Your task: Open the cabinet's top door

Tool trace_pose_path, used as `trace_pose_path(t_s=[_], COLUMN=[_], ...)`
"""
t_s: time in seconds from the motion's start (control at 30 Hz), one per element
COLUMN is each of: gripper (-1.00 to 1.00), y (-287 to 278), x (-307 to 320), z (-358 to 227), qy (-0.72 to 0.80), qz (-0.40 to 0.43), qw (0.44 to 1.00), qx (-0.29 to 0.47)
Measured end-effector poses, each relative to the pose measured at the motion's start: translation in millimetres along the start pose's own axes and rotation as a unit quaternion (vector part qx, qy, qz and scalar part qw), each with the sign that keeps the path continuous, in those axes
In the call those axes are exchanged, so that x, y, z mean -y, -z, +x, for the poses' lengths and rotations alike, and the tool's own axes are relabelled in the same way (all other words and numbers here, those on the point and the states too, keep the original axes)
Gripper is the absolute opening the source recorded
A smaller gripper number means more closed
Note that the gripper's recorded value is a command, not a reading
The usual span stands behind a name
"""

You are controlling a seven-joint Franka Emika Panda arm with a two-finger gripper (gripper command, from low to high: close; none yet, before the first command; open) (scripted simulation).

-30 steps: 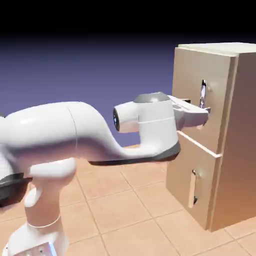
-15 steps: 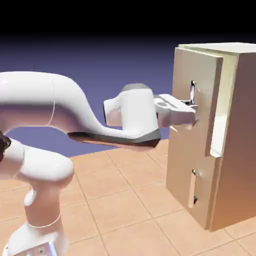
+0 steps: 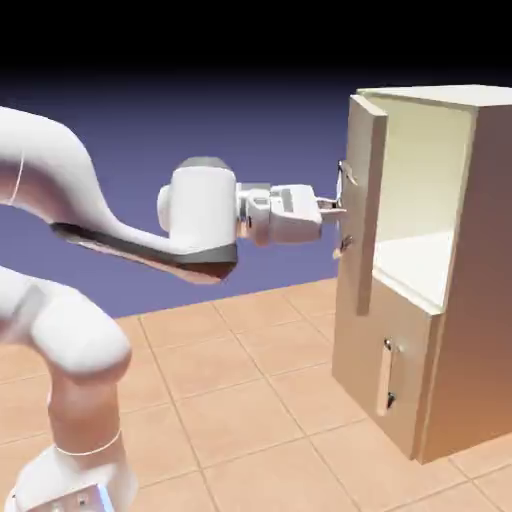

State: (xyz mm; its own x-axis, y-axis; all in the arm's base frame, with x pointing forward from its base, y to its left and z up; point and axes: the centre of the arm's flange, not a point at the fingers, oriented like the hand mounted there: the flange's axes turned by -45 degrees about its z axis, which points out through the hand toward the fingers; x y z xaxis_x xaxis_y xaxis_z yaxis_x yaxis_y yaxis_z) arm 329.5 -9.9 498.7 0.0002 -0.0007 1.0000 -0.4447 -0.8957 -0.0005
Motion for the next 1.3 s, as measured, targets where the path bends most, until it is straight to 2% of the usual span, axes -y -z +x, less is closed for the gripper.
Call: trace_pose_path(t_s=[0.67,1.3], gripper=[-1.00,-1.00], y=[58.9,122.6], x=[49.5,173.9], z=[-0.1,-0.2], qy=[0.000,0.000], qz=[-0.140,-0.388], qw=[0.990,0.922], qx=[0.000,0.000])
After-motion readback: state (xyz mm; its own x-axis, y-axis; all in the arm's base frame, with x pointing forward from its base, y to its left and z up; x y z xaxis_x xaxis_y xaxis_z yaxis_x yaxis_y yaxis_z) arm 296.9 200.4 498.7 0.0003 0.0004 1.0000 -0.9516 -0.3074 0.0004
